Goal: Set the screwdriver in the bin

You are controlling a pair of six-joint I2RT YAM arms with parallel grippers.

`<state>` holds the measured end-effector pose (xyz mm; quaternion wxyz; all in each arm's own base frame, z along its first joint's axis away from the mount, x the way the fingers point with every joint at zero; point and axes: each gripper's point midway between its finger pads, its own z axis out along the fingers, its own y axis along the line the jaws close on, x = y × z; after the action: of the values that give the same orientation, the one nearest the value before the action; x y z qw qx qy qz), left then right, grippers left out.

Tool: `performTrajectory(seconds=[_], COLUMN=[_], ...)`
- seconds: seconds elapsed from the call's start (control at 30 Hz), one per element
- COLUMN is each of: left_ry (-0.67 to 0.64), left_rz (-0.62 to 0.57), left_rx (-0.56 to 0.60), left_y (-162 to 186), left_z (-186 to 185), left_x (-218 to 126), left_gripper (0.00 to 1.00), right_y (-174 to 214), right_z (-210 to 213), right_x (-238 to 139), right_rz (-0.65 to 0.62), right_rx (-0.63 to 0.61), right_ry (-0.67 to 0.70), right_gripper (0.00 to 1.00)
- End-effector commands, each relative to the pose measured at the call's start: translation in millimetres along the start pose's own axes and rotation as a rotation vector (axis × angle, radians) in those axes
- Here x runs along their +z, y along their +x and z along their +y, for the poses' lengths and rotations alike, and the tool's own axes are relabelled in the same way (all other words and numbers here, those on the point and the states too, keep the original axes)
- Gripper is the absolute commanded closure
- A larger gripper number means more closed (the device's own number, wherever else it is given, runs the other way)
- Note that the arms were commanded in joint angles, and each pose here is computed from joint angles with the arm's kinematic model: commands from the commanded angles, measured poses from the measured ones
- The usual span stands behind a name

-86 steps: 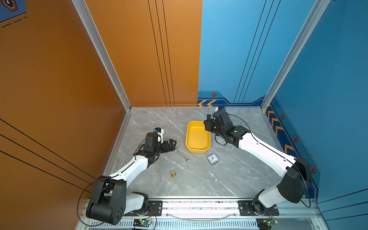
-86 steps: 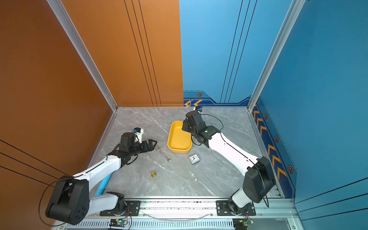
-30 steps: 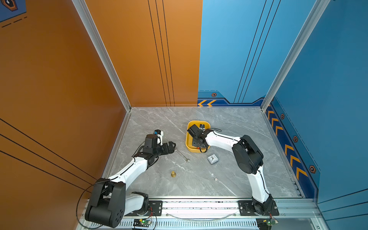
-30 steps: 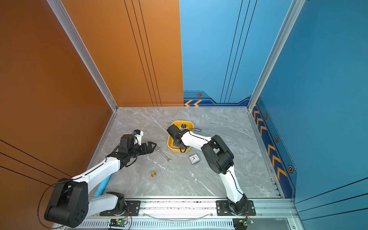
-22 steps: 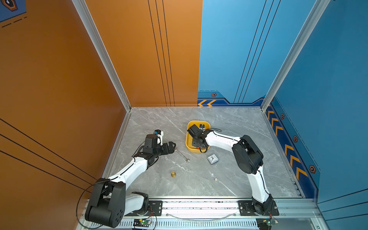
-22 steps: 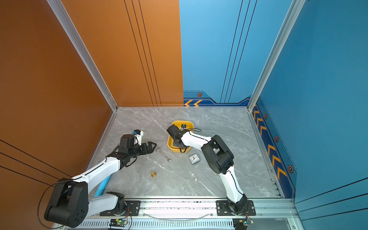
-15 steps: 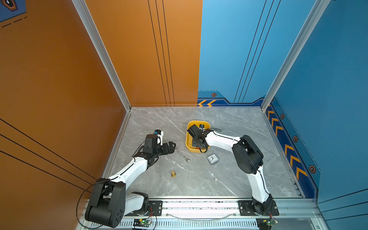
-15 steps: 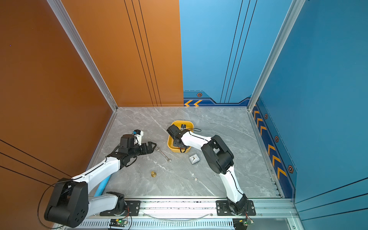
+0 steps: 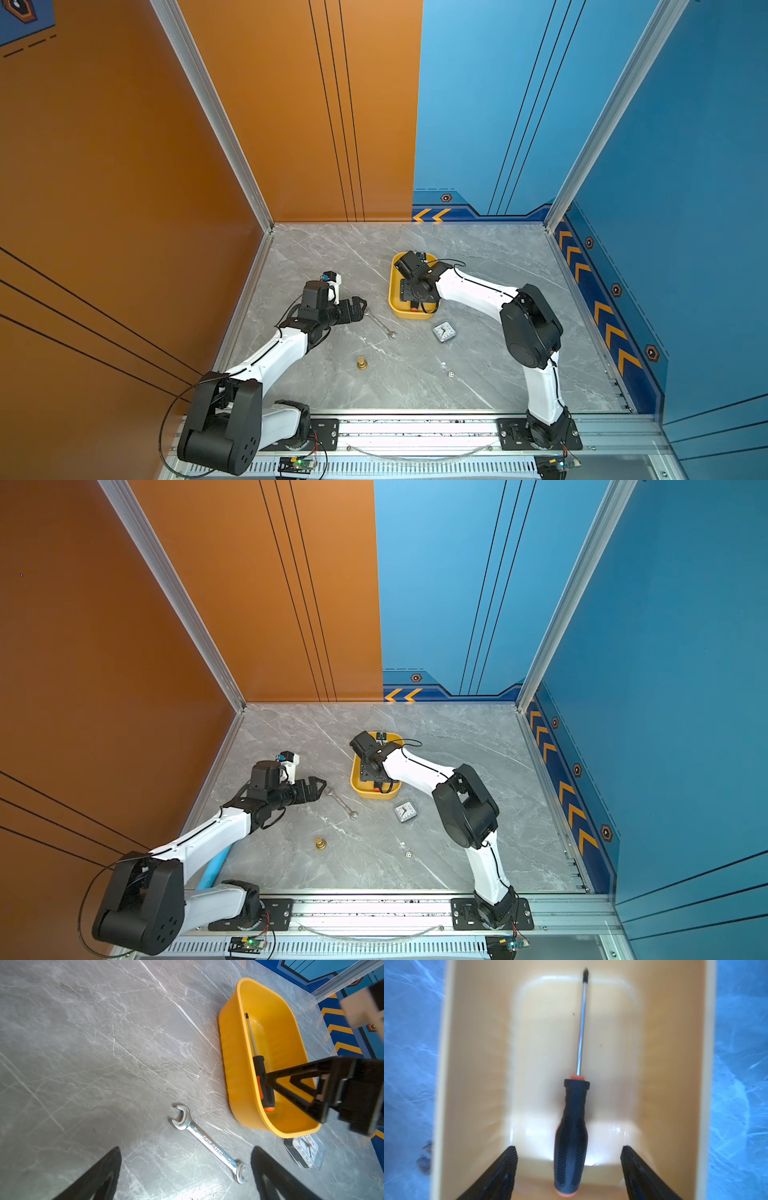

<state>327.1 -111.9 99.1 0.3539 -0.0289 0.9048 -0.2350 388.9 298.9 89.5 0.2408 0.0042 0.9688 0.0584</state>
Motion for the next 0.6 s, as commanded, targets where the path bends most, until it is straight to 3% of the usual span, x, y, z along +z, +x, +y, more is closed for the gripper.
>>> performTrajectory(seconds=[0.0,0.17,0.3,0.43,0.57], left_ry=[-0.002,-0.003,-0.016,0.057,0.096], left_rz=[0.009,0.009,-0.013,-0.105,-0.197], left_rx=[0.016,0.016,0.039,0.073,0.082], left_y=[-2.7,-3.8,-7.8,-24.1,-44.2], left_z=[0.4,0.5,1.6,-14.0,-25.4], left_x=[-0.5,-1.0,-2.3,-9.4,-17.5], left_gripper=[0.02,0.02,0.02,0.02,0.02], right_y=[-15.3,-22.3,-23.4,-18.2,-23.7], right_z=[5.0,0.0,-13.6,-39.0,-65.9], right_x=[-45.6,-84.8,-114.0,-124.9,-133.5], right_rz=[0.006,0.030,-0.013,-0.032,-0.121], right_rx=[-0.087,-0.142,-0.264,-0.363,-0.349], right_ry=[-0.071,-0.194,-0.241,-0.263,-0.314], right_gripper=[0.21,0.20,0.18,0.10,0.07])
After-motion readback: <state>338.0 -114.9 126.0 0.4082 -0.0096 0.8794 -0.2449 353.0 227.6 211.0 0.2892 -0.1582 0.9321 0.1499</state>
